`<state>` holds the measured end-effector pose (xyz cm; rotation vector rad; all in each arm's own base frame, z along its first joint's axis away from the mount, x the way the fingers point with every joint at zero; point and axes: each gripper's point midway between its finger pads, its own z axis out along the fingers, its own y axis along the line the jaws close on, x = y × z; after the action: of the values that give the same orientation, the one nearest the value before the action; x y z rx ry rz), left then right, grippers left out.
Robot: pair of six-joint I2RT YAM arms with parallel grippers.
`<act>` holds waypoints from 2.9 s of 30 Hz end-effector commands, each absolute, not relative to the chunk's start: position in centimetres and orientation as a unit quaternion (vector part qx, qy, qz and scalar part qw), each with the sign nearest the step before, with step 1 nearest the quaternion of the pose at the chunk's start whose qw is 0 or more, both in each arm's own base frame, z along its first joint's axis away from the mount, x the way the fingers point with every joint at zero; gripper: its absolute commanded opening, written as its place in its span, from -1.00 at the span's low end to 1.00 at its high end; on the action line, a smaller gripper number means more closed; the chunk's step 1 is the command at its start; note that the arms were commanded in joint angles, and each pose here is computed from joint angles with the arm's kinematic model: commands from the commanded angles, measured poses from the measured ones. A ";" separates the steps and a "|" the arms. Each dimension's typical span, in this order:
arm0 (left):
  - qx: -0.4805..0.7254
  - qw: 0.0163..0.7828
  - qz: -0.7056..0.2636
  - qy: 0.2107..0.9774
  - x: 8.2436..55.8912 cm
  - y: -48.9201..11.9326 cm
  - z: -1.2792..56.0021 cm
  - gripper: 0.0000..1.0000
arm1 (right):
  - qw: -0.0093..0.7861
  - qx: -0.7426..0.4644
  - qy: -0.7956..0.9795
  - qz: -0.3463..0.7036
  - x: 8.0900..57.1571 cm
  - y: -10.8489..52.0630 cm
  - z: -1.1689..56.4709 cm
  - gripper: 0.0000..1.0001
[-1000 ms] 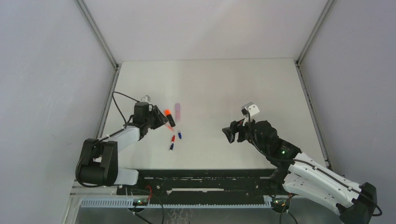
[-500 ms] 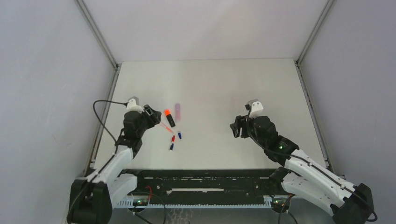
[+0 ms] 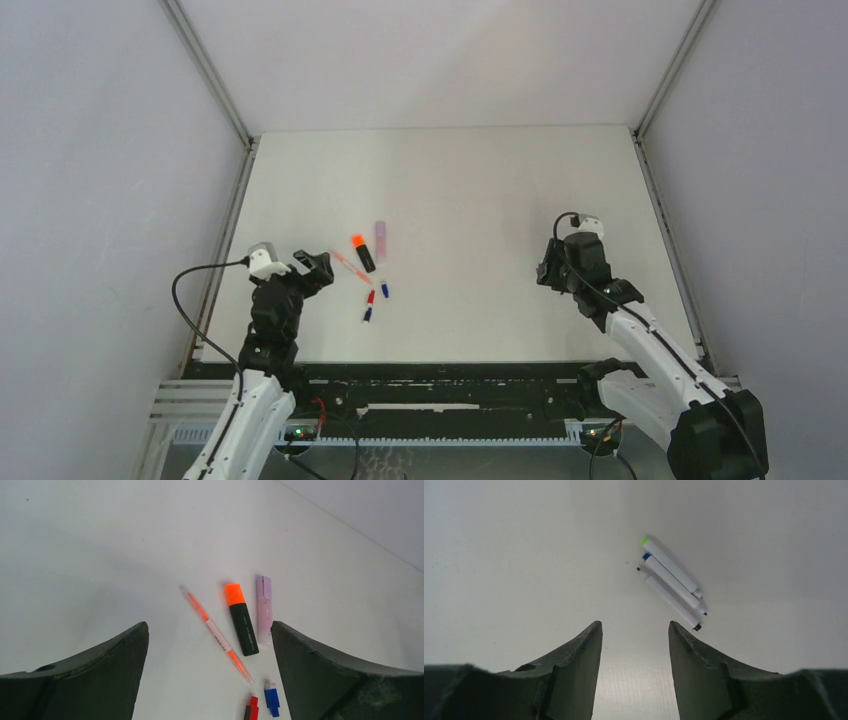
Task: Insert the pens into the pen caps
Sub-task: Pick up the pen from the center of the board.
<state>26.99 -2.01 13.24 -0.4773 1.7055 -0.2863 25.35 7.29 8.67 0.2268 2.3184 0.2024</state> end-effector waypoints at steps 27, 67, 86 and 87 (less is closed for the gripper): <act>-0.196 0.638 -0.126 0.734 26.1 -2.0 14.5 0.97 | 0.344 0.197 0.916 0.060 28.7 5.7 4.7 -0.04; -0.181 0.647 -0.138 0.727 26.1 -2.5 14.8 0.97 | 0.320 0.221 0.920 0.039 29.7 5.1 3.8 -0.23; -0.181 0.649 -0.139 0.725 26.0 -2.5 14.9 0.97 | 0.275 0.195 0.940 0.052 28.0 6.8 2.7 -0.35; -0.181 0.649 -0.140 0.725 26.0 -2.5 14.9 0.97 | 0.272 0.192 0.942 0.046 27.8 6.8 2.5 -0.35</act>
<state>25.84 -2.29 14.08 -0.4485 1.6822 -0.3120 26.93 6.08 1.60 0.5350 2.5479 0.1152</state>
